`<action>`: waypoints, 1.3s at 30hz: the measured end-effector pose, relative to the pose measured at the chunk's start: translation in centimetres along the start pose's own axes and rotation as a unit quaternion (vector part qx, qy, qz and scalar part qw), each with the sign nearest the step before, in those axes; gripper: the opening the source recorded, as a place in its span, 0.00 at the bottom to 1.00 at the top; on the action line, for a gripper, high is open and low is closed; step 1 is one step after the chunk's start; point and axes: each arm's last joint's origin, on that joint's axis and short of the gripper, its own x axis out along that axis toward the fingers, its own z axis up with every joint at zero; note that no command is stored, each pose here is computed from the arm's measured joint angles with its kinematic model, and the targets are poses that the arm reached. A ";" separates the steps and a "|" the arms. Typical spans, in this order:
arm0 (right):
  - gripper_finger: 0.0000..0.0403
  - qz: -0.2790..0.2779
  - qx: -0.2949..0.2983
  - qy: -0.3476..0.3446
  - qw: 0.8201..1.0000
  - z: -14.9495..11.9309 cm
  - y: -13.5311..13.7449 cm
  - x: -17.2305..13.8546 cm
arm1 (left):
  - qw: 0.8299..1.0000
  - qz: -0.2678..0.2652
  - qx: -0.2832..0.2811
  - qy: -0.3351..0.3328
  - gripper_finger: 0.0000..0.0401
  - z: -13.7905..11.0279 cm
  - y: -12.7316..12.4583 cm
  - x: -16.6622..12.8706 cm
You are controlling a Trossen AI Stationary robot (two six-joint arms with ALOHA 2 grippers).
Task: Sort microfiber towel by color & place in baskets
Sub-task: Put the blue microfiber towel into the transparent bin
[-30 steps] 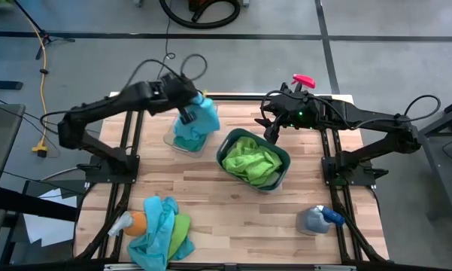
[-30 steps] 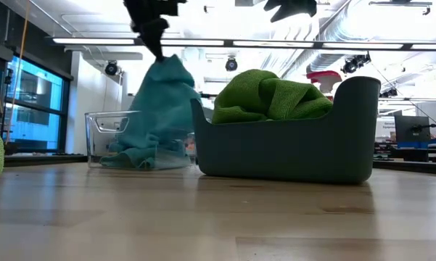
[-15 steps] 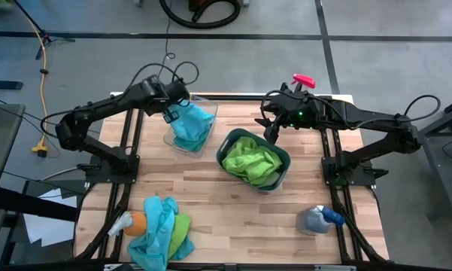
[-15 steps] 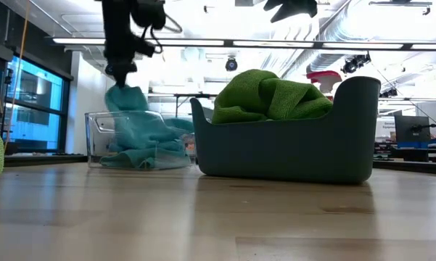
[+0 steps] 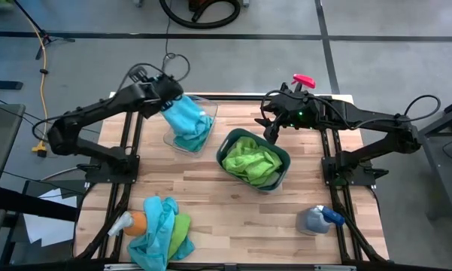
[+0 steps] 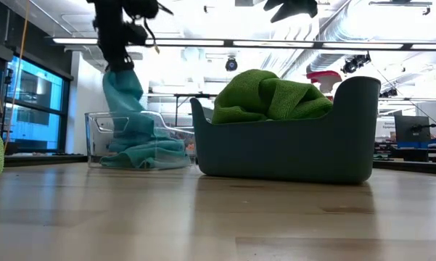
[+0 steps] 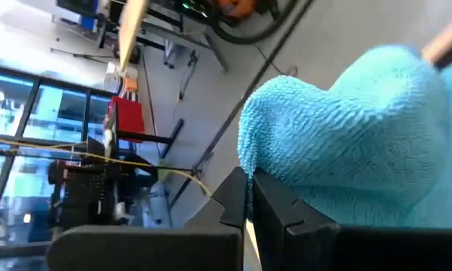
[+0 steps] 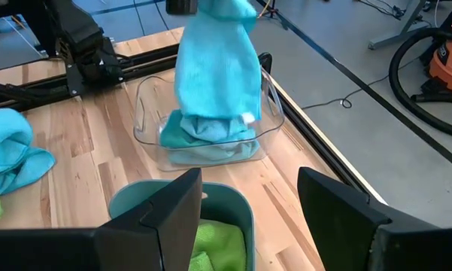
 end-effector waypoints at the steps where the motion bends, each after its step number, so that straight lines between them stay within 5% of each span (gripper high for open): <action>1: 0.54 0.000 0.002 0.000 1.000 0.0 0.0 0.0 | 1.000 0.001 -0.011 -0.006 0.00 -0.1 0.5 -0.2; 4: 0.54 0.000 0.002 0.000 1.000 0.0 0.0 0.0 | 0.999 -0.011 -0.043 -0.023 0.00 -0.5 1.5 -0.7; 8: 0.54 0.000 -0.001 0.000 1.000 0.0 0.0 0.0 | 0.984 -0.115 -0.120 -0.061 0.00 -0.3 1.6 -1.4; 19: 0.54 0.000 0.002 0.000 1.000 0.0 0.0 0.0 | 0.898 -0.337 -0.204 -0.195 0.00 3.2 -1.9 -5.4; 24: 0.54 0.000 0.002 0.000 1.000 0.0 0.0 0.0 | 0.873 -0.385 -0.245 -0.172 0.00 3.4 -3.1 -6.4; 27: 0.54 0.000 0.002 0.000 1.000 0.0 0.0 0.0 | 0.873 -0.389 -0.247 -0.157 0.00 3.2 -3.7 -6.8; 34: 0.54 0.000 0.002 0.000 1.000 0.0 0.0 0.0 | 0.921 -0.291 -0.240 -0.100 0.00 0.6 -5.4 -4.2; 39: 0.54 0.000 0.004 0.000 1.000 0.0 0.0 0.0 | 0.912 -0.326 -0.247 -0.044 0.00 -2.1 -9.1 -1.3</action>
